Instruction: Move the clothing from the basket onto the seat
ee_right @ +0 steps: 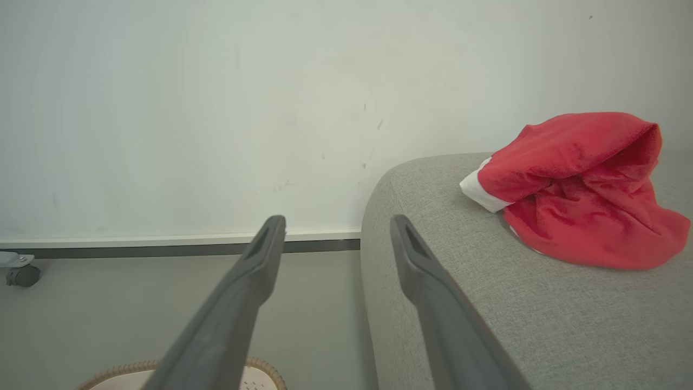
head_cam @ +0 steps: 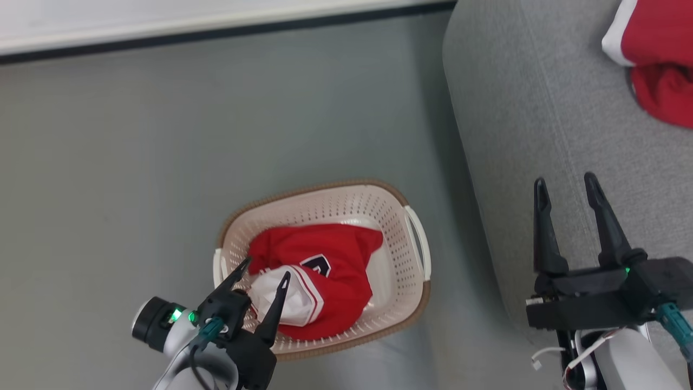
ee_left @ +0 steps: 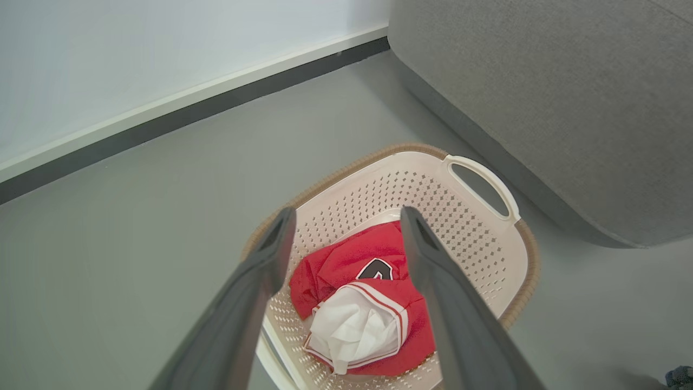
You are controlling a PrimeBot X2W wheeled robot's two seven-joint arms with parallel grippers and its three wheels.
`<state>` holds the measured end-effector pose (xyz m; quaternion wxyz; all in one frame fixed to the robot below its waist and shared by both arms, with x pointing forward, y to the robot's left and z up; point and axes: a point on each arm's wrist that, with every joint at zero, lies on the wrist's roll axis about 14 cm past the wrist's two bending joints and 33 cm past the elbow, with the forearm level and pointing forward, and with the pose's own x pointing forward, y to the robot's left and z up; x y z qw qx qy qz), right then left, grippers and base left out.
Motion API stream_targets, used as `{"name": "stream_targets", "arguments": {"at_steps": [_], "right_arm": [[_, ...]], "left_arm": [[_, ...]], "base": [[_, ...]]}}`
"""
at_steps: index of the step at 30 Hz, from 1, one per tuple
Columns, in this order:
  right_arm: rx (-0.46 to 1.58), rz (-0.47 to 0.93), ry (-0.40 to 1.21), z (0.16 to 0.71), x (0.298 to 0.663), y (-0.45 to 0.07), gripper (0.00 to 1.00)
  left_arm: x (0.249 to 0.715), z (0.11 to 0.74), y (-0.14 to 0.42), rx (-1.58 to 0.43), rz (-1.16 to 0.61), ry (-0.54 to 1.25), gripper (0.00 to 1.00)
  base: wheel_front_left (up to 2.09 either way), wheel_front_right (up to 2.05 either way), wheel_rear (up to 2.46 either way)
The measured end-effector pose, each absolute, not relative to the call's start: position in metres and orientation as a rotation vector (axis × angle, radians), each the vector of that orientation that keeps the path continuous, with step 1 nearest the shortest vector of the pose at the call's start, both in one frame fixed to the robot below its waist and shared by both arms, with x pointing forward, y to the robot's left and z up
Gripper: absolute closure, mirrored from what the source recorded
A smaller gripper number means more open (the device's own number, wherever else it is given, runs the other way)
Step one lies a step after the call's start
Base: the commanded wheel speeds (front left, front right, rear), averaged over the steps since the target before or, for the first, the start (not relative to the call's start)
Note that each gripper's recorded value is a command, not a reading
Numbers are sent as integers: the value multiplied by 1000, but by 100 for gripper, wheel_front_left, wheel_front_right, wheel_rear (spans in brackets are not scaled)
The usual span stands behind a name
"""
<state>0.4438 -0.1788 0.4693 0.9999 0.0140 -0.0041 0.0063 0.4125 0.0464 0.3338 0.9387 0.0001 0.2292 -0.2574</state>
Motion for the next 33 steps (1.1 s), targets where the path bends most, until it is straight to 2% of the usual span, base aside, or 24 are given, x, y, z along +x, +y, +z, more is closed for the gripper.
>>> {"name": "stream_targets", "arguments": {"at_steps": [16, 33], "right_arm": [[-2, 3, 18, 437, 485, -184, 0], [-36, 10, 59, 388, 518, -187, 0]], "left_arm": [[402, 242, 2, 103, -750, 700, 0], [411, 160, -24, 207, -908, 828, 0]], "base": [[0, 0, 0], [0, 0, 0]]}}
